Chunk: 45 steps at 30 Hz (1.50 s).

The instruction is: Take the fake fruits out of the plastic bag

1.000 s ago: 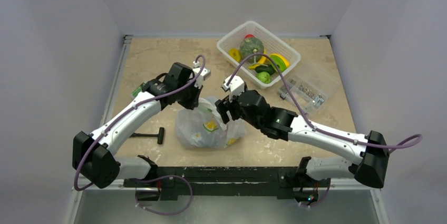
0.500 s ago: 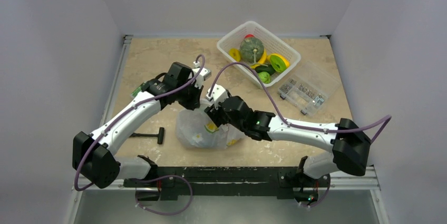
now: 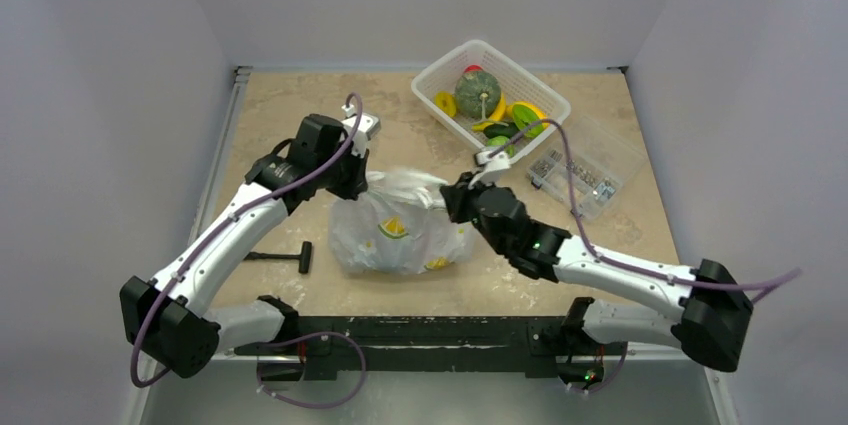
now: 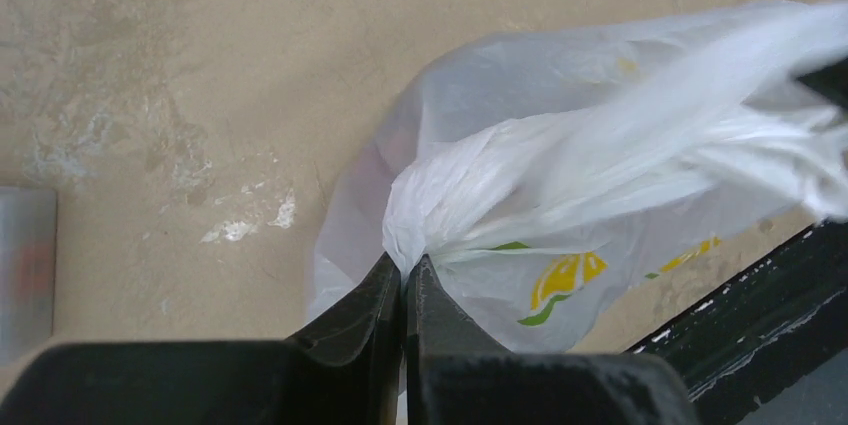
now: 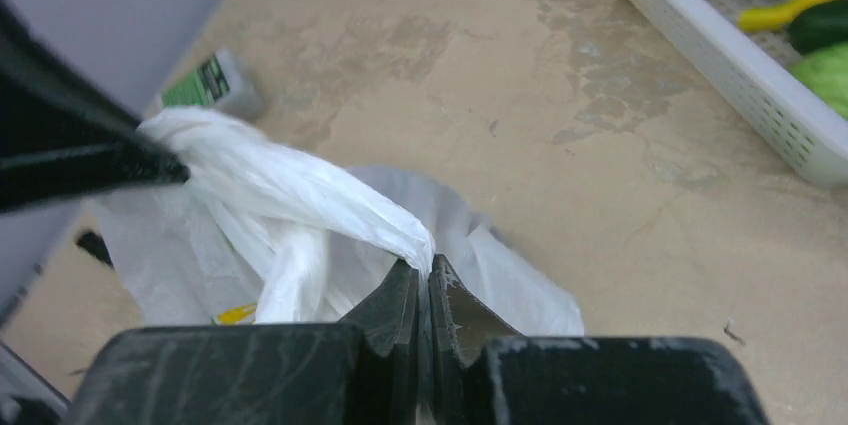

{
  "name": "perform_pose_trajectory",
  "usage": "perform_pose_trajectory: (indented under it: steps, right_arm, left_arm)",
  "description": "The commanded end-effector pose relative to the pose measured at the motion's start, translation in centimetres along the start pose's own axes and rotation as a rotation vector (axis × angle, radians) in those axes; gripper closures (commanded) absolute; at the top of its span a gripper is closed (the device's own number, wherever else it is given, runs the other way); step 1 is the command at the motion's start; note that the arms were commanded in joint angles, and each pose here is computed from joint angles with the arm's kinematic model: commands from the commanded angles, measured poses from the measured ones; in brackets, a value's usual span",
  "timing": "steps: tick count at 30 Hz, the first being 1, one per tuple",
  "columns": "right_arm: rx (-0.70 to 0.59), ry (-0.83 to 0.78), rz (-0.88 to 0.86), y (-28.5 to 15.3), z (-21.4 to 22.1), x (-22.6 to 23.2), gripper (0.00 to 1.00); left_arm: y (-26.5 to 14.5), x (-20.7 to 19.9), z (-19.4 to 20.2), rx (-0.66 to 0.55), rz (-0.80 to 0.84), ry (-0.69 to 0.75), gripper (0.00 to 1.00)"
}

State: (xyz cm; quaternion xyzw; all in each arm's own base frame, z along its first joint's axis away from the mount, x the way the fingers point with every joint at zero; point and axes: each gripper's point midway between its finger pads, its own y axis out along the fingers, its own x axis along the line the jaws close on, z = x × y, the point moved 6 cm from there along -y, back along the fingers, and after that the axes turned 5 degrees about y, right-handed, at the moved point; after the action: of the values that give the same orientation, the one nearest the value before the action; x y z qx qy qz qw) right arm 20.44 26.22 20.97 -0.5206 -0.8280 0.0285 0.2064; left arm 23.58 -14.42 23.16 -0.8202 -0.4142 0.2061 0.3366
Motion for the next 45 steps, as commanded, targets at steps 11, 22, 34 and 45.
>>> perform_pose_trajectory:
  steps: [11, 22, 34, 45]
  right_arm:
    - [-0.036, 0.529, 0.005, -1.3, -0.4, -5.0, 1.0]
    - [0.031, 0.287, -0.149, -1.0, -0.9, -3.3, 1.0]
    - [0.014, 0.222, -0.198, -1.4, -1.8, -2.8, 1.0]
    - [0.02, 0.26, -0.149, -0.7, -1.5, -3.1, 1.0]
  left_arm:
    - [-2.8, 1.5, -1.1, -0.195, -0.074, -0.036, 1.0]
    - [-4.5, -0.3, -1.5, -0.313, 0.034, 0.073, 0.32]
    - [-1.4, -3.8, -4.7, -0.065, 0.289, 0.266, 0.0]
    - [0.3, -1.8, -4.5, -0.101, 0.072, 0.183, 0.69]
